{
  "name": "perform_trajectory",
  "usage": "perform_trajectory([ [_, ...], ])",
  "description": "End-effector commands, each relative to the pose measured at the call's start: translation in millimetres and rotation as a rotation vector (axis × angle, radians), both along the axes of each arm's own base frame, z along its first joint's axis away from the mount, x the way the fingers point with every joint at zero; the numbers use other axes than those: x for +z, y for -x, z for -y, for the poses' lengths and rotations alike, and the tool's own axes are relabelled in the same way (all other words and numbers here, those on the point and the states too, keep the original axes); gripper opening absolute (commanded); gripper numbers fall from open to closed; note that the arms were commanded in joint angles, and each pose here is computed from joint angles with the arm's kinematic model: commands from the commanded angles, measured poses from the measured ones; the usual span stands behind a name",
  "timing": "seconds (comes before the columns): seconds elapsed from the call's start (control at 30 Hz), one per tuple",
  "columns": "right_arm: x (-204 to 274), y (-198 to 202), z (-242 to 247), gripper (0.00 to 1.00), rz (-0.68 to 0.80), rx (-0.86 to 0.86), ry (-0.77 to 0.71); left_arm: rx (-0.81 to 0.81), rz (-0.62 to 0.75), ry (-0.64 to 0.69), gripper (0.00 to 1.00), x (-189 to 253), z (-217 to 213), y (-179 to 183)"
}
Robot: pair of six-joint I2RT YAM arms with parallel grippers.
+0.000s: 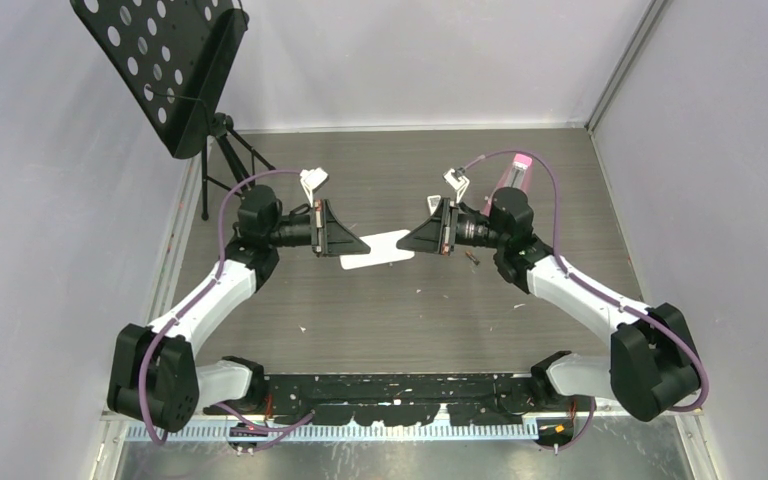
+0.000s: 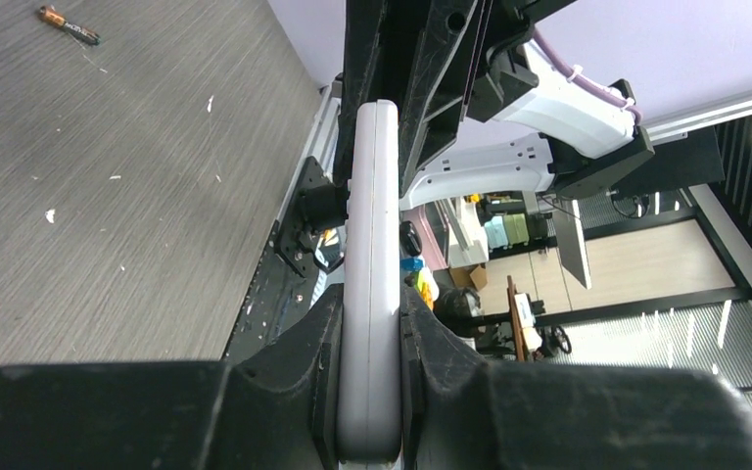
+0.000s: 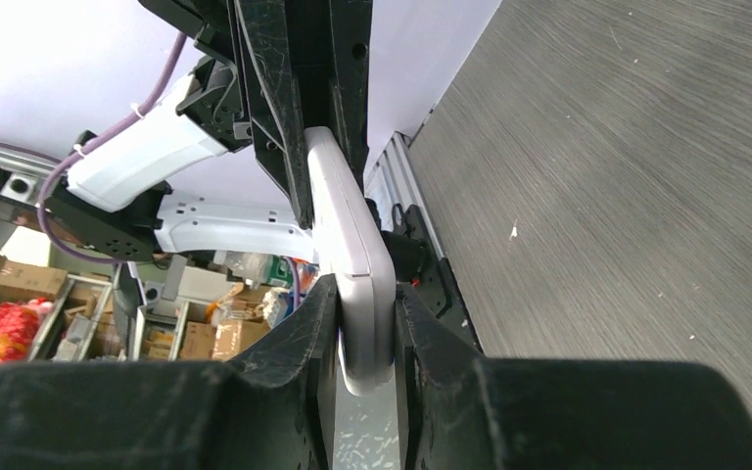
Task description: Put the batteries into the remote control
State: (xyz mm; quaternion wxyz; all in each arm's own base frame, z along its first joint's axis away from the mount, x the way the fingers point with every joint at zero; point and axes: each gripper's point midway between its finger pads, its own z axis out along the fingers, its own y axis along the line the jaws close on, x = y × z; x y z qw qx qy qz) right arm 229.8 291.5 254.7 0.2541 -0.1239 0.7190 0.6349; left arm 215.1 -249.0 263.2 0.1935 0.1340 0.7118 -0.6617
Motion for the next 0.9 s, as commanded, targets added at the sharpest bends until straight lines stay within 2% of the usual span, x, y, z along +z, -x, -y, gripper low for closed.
perform_trajectory([
  [0.0, 1, -15, 6, 0.02, -0.018, -0.075, -0.067, 0.035, 0.058, 0.038, 0.00, 26, -5, -3],
  [0.07, 3, -24, 10, 0.01, -0.027, -0.124, -0.088, 0.057, 0.049, 0.033, 0.00, 24, -7, -7],
  [0.13, -7, -31, 12, 0.01, -0.043, -0.166, -0.048, 0.079, 0.041, 0.021, 0.00, 21, -9, -11],
  [0.27, -20, -37, 14, 0.14, -0.048, -0.191, 0.019, 0.087, 0.032, -0.008, 0.00, 16, -10, -13],
  [0.6, -3, -31, 12, 0.41, -0.050, -0.156, -0.023, 0.131, -0.016, -0.122, 0.00, -10, -12, -26],
  [0.87, -2, -28, 8, 0.47, -0.061, -0.116, -0.054, 0.131, -0.051, -0.128, 0.00, -17, -11, -32],
])
